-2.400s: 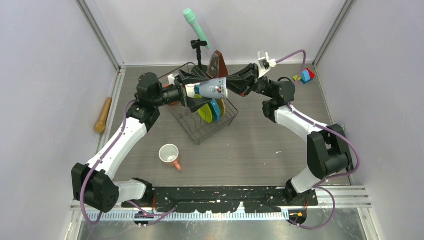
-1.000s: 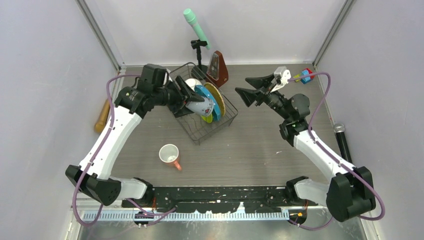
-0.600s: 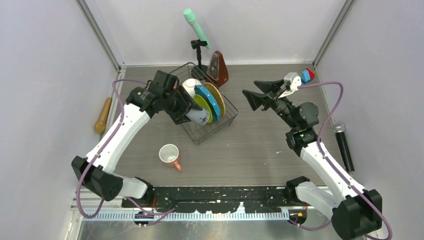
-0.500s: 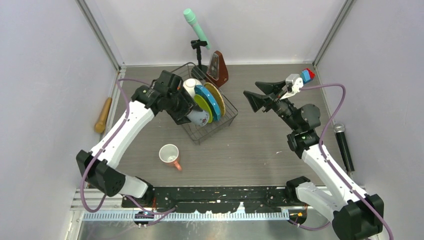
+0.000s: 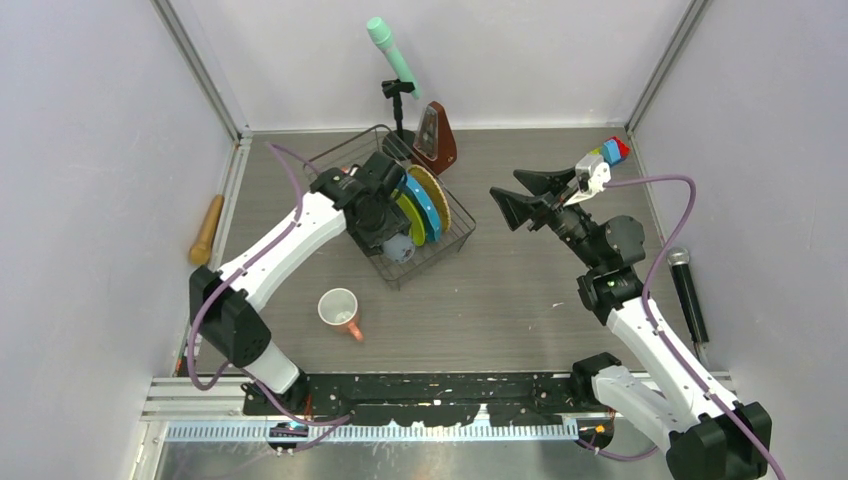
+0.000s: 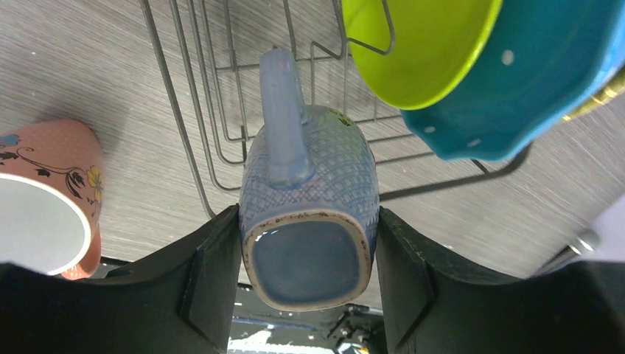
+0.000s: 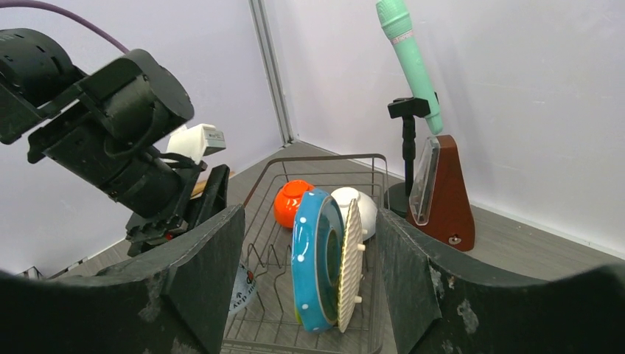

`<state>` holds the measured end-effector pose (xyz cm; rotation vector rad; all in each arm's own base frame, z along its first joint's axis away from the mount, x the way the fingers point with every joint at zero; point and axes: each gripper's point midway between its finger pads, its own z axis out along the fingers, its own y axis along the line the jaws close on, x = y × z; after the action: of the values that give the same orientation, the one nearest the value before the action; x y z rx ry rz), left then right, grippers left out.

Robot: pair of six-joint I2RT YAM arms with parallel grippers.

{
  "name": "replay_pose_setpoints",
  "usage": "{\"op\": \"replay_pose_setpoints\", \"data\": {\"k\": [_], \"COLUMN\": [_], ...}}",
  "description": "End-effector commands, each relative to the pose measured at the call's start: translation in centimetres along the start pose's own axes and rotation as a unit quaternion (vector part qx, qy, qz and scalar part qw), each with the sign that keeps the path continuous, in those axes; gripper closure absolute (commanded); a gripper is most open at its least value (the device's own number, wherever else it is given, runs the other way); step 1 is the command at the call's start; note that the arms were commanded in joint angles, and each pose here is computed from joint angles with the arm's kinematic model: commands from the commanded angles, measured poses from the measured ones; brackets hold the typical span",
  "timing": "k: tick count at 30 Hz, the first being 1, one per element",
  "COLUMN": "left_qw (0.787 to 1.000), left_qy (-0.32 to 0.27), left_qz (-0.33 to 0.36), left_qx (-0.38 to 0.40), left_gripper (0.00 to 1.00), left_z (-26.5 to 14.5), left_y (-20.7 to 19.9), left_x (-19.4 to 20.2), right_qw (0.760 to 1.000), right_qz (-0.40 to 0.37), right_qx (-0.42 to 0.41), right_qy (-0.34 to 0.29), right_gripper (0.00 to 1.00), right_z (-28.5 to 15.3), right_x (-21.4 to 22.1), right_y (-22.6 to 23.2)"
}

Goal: Load the mixed dishes into the dish rack

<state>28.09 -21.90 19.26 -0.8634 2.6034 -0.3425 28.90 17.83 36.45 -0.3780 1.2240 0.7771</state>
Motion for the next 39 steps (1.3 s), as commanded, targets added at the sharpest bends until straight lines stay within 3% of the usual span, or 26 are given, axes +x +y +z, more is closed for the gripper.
{"op": "replay_pose_setpoints", "data": {"k": [1, 8, 18, 28, 32, 39], "left_qw": [0.998, 0.996, 0.998, 0.997, 0.996, 0.994], "left_qy": [-0.052, -0.074, -0.038, -0.04, -0.024, -0.045], "left_qz": [-0.014, -0.031, -0.008, 0.028, 0.041, 0.046], "left_qx": [-0.026, -0.045, -0.04, -0.063, -0.072, -0.085], "left_gripper": [1.0, 1.0, 1.0, 1.0, 0.78, 0.23], "left_z": [-0.1, 2.4, 5.6, 8.2, 8.7, 8.3], "left_y": [0.0, 0.5, -0.1, 1.1, 1.1, 1.8], "left_x": [-1.4, -0.9, 0.9, 1.3, 1.8, 1.0], "right_qw": [1.0, 0.999, 0.999, 1.0, 1.0, 0.999], "right_qz": [0.0, 0.01, 0.013, 0.015, 0.011, 0.009], "right_qx": [0.003, -0.006, -0.006, 0.023, 0.027, 0.033], "right_qy": [-0.024, -0.03, -0.031, 0.003, 0.011, 0.015], "right_gripper": [0.29, 0.29, 0.29, 0.32, 0.32, 0.32], "right_z": [-0.2, 0.0, 0.0, -0.5, -1.0, -1.8], "right_x": [-1.3, -1.5, -1.7, -0.9, -1.0, -1.6], "right_y": [0.3, 0.5, 0.6, -0.1, 0.0, 0.4]}}
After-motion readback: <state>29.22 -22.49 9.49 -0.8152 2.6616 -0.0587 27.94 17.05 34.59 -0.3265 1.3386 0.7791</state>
